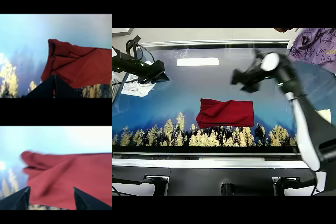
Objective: Fold the clothes and pants, and hang the long-sleeved shirts on hangers.
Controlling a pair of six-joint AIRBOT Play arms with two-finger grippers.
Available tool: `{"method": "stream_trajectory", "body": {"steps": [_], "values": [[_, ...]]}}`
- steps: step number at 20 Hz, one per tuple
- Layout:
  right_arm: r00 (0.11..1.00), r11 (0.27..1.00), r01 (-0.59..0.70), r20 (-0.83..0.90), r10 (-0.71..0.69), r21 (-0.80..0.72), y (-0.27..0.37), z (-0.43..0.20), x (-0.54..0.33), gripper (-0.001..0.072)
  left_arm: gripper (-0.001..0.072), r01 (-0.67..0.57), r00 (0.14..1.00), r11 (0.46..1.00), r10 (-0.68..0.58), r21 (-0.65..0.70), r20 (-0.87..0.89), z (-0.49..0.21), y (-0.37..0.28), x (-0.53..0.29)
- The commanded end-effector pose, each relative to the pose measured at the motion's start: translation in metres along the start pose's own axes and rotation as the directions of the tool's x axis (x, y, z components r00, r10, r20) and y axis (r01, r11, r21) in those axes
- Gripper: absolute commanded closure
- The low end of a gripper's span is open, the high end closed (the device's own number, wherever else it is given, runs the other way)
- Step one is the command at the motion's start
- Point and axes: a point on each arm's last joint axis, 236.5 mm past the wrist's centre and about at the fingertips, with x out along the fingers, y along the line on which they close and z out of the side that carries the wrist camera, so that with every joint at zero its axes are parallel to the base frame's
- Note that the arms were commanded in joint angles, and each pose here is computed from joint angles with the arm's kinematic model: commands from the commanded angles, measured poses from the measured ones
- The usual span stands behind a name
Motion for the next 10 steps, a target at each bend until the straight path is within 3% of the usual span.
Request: {"method": "stream_trajectory", "body": {"steps": [1, 6, 10], "values": [[0.999, 0.999, -0.025, -0.035, 0.026, 0.030, -0.089, 0.022, -0.045, 0.0084, 0.0690, -0.002, 1.000, 1.000, 0.002, 0.004, 0.004, 0.001, 0.003, -0.002], [0.959, 0.956, -0.217, -0.139, 0.247, 0.196, -0.160, -0.025, -0.001, 0.0106, 0.0690, -0.003, 1.000, 1.000, 0.003, 0.001, 0.006, 0.002, 0.005, -0.002], [0.936, 0.943, -0.237, -0.205, 0.286, 0.234, -0.174, -0.062, 0.053, 0.0122, 0.0689, -0.003, 1.000, 1.000, 0.003, 0.001, 0.006, 0.002, 0.005, -0.002]]}}
